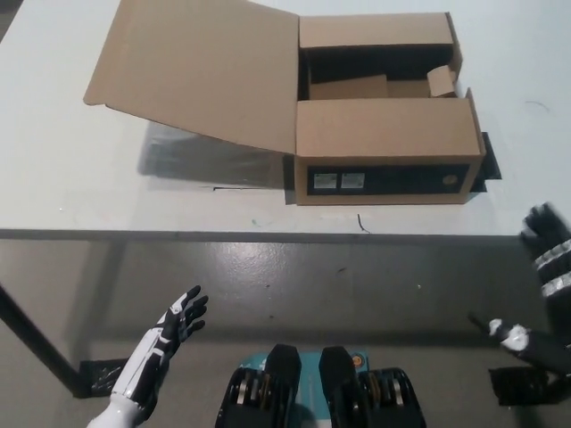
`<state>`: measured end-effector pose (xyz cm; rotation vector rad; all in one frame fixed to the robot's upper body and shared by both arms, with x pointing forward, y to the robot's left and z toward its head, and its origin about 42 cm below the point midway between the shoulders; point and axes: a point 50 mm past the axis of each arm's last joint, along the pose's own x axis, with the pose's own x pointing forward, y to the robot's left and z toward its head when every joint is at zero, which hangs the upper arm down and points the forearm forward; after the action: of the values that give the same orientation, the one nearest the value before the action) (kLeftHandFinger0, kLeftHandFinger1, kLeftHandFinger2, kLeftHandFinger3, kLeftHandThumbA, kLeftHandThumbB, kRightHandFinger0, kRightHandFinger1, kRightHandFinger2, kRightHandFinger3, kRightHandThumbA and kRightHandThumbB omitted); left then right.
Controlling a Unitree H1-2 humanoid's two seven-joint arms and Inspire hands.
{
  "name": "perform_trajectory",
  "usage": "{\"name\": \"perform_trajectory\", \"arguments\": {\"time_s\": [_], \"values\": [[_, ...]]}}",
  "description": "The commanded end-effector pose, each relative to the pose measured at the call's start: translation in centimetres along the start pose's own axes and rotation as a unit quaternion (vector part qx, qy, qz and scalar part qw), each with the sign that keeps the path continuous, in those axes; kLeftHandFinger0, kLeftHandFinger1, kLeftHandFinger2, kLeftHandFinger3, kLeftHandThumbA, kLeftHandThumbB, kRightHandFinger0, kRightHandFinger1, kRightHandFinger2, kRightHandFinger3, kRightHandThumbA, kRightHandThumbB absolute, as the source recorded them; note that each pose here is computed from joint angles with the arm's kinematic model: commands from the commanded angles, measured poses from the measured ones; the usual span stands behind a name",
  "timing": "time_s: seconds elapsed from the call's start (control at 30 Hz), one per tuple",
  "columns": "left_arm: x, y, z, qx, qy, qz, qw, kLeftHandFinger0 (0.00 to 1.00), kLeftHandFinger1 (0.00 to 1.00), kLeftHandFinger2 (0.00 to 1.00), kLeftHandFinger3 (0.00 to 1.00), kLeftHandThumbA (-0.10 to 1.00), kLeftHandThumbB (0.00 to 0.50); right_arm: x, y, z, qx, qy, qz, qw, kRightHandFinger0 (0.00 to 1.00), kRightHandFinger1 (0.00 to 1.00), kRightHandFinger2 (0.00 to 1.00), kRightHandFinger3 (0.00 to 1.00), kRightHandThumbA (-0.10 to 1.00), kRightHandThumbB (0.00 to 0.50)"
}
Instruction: A small storage box is placed at the center of the table and the robot uses its right hand to slide under its lid and push it upwards to open it
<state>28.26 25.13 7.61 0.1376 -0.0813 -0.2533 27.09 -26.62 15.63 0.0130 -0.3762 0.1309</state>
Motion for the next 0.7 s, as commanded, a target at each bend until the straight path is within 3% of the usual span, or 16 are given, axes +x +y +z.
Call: {"name": "perform_trajectory", "arguments": {"time_s": [0.0, 0.13, 0.27, 0.33, 0.67], "values": [[0.4, 0.3, 0.8, 0.005, -0.022, -0.002, 1.0, 1.0, 1.0, 1.0, 1.0, 1.0, 0.341, -0.4, 0.9, -2.4, -0.004, -0.015, 0.005, 1.0, 1.0, 1.0, 1.0, 1.0, 1.0, 0.25], [0.5, 0.4, 0.8, 0.005, -0.023, 0.002, 1.0, 1.0, 1.0, 1.0, 1.0, 1.0, 0.351, -1.2, 0.9, -4.8, 0.006, 0.029, -0.017, 0.999, 1.0, 1.0, 1.0, 1.0, 1.0, 0.294], [0.5, 0.7, 0.8, 0.006, -0.028, 0.003, 1.0, 1.0, 1.0, 1.0, 1.0, 1.0, 0.301, -1.7, 0.7, -5.7, 0.005, 0.045, -0.014, 0.999, 1.0, 1.0, 1.0, 1.0, 1.0, 0.241], [0.5, 0.7, 0.8, 0.006, -0.033, 0.005, 0.999, 1.0, 1.0, 1.0, 1.0, 1.0, 0.288, -2.0, 0.6, -6.2, 0.007, 0.051, -0.011, 0.999, 1.0, 1.0, 1.0, 1.0, 1.0, 0.244], [0.1, 0.5, 0.6, -0.002, -0.033, 0.008, 0.999, 1.0, 1.0, 1.0, 1.0, 1.0, 0.287, -3.3, 0.5, -6.9, -0.002, 0.083, -0.018, 0.996, 1.0, 1.0, 1.0, 1.0, 1.0, 0.237]]}}
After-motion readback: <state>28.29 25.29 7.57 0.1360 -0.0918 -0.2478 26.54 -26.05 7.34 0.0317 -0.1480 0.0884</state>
